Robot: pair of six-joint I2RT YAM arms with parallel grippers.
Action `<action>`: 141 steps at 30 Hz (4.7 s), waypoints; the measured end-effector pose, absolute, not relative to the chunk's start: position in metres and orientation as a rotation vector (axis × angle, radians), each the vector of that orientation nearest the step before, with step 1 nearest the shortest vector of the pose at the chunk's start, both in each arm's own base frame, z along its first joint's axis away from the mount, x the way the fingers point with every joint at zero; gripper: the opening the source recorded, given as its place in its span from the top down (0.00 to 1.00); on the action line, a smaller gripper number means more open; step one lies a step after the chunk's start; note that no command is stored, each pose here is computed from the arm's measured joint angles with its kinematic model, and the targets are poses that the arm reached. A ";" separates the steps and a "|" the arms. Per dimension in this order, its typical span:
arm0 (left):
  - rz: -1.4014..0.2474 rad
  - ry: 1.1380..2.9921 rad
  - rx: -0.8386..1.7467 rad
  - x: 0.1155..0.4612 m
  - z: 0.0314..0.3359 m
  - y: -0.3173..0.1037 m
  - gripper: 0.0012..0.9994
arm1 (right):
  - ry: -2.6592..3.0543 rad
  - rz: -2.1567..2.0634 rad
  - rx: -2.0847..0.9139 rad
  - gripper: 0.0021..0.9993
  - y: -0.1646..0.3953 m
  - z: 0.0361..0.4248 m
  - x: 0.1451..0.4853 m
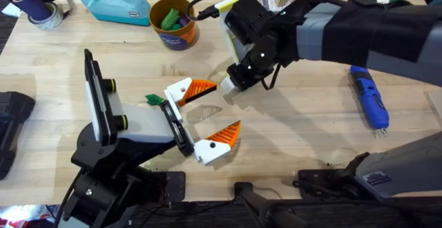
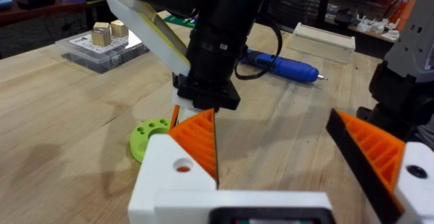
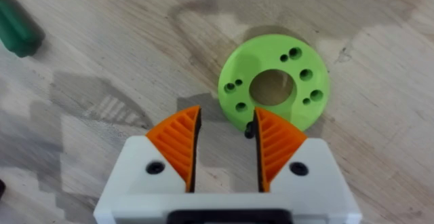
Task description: Pick up the gripper from the table and insert it into the empty holder that is missing its gripper. Then pick up a screw, insert it into the mounting hole, and use the screwdriver to tighten it. Finally, clean up the table by picking up the vegetable and placing it into the bucket.
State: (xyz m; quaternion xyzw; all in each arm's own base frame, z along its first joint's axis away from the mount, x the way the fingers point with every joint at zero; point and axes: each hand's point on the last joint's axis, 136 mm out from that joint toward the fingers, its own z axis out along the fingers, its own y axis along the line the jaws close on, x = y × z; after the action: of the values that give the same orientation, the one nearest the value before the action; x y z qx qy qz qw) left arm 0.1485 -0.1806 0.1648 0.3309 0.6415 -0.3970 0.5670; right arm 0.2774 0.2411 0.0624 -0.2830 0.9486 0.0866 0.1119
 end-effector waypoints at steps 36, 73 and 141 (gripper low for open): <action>-0.935 1.511 0.773 0.149 0.165 -0.180 0.01 | 2.844 0.214 -0.840 0.55 0.223 0.057 0.273; -0.933 1.510 0.771 0.149 0.165 -0.180 0.01 | 2.843 0.064 -0.774 1.00 0.216 0.125 0.292; -0.933 1.510 0.771 0.149 0.165 -0.180 0.01 | 2.515 0.674 -1.354 1.00 0.350 0.227 0.197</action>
State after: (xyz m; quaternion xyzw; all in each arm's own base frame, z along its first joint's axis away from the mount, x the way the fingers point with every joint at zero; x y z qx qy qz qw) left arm 0.1491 -0.1802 0.1649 0.3281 0.6427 -0.3971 0.5671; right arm 0.1967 0.3502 0.2272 -0.4587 0.8525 0.2285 0.1031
